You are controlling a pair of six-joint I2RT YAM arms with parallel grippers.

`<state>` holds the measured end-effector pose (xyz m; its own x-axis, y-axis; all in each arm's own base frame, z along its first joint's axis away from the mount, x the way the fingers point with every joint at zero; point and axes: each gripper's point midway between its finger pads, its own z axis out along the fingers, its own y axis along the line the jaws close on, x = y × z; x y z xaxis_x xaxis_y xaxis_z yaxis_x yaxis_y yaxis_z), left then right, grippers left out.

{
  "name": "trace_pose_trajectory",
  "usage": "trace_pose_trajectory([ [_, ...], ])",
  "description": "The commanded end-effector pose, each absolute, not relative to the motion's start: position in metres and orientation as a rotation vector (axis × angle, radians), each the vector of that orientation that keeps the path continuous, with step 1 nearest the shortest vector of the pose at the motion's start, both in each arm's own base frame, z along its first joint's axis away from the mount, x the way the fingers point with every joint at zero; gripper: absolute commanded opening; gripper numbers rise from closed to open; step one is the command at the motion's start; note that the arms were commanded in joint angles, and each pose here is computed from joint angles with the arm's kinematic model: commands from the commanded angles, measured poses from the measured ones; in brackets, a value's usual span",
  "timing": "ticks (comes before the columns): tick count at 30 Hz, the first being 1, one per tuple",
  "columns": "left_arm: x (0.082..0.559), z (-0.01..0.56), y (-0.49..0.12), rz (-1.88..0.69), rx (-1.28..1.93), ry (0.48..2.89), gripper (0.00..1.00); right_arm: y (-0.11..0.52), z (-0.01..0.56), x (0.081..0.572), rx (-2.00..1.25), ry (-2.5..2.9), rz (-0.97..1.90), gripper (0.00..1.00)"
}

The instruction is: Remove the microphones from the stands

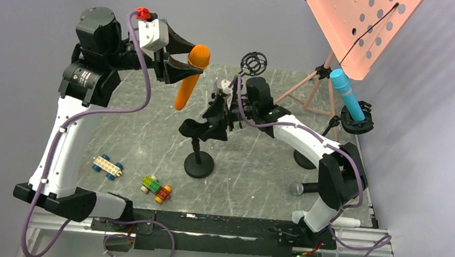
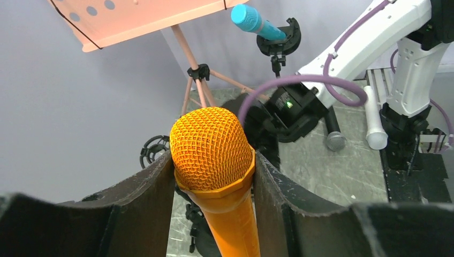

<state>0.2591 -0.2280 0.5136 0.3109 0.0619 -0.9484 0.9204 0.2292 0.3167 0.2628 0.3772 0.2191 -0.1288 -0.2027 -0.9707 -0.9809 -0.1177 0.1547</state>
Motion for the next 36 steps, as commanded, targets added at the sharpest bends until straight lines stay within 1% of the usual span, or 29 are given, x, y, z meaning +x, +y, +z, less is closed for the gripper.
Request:
trace_pose_trajectory([
  [1, 0.238, 0.522, -0.223, -0.803, 1.188, 1.056, 0.0, 0.363, 0.28, 0.27, -1.387, 1.311, 1.248, 0.91],
  [2, 0.238, 0.521, -0.224, -0.817, 1.178, 1.059, 0.0, 0.36, 0.288, 0.27, -1.385, 1.304, 1.245, 0.93],
  [3, 0.239, 0.518, -0.224, -0.831, 1.169, 1.067, 0.0, 0.358, 0.296, 0.269, -1.381, 1.298, 1.241, 0.99],
  [4, 0.24, 0.517, -0.226, -0.849, 1.157, 1.074, 0.0, 0.354, 0.307, 0.27, -1.368, 1.286, 1.23, 1.0],
  [10, 0.261, 0.515, -0.23, -0.882, 1.065, 1.111, 0.0, 0.347, 0.387, 0.281, -1.143, 1.261, 1.342, 1.0],
  [14, 0.271, 0.514, -0.234, -0.93, 1.021, 1.141, 0.0, 0.351, 0.428, 0.285, -1.0, 1.216, 1.432, 0.98],
  [20, 0.276, 0.514, -0.235, -0.932, 0.997, 1.145, 0.0, 0.361, 0.449, 0.289, -0.914, 1.192, 1.566, 0.91],
  [27, 0.279, 0.508, -0.24, -0.933, 0.983, 1.148, 0.0, 0.378, 0.456, 0.272, -0.984, 1.134, 1.651, 0.79],
  [31, 0.278, 0.508, -0.244, -0.939, 0.987, 1.138, 0.0, 0.386, 0.455, 0.271, -0.997, 1.133, 1.658, 0.67],
  [34, 0.276, 0.51, -0.246, -0.937, 0.991, 1.128, 0.0, 0.387, 0.456, 0.272, -0.991, 1.134, 1.668, 0.67],
  [35, 0.275, 0.51, -0.247, -0.937, 0.992, 1.126, 0.0, 0.388, 0.456, 0.272, -0.992, 1.134, 1.669, 0.63],
  [36, 0.275, 0.511, -0.247, -0.936, 0.993, 1.123, 0.0, 0.389, 0.456, 0.271, -0.994, 1.133, 1.667, 0.56],
])
